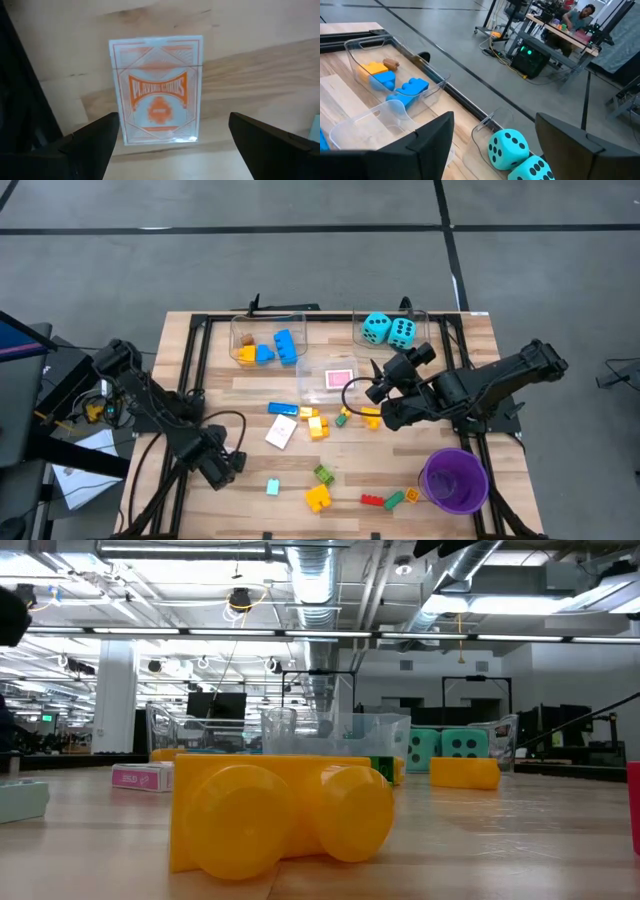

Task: Pick & Place Toys
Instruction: Put the orange deck of cards into the bottom transparent bin

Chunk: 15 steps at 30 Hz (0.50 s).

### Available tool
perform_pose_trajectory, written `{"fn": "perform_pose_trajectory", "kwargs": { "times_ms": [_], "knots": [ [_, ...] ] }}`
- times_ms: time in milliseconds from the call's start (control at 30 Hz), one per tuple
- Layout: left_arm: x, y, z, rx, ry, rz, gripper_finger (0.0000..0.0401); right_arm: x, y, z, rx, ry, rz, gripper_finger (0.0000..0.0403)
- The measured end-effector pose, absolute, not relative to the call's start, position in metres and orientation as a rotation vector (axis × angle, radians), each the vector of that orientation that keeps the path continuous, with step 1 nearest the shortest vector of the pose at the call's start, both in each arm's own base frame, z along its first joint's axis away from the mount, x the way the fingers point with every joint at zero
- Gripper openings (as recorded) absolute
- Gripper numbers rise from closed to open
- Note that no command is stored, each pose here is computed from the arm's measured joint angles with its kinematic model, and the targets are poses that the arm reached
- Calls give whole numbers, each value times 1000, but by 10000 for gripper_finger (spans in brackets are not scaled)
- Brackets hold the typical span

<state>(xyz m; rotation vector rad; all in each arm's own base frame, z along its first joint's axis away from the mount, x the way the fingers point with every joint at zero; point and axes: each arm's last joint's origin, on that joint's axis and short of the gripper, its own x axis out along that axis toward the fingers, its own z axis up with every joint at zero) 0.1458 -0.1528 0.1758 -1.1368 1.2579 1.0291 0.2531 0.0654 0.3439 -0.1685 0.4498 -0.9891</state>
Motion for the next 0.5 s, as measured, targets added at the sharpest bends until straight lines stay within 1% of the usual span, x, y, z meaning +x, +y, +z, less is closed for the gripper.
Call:
{"fn": "perform_pose_trajectory", "kwargs": {
  "times_ms": [167, 500],
  "knots": [
    [147, -158, 163, -1191, 1265, 1068, 374, 253, 66, 344, -167, 451, -986, 272],
    [151, -163, 153, -1167, 1264, 1081, 374, 253, 66, 344, -158, 454, -981, 272]
  ]
}}
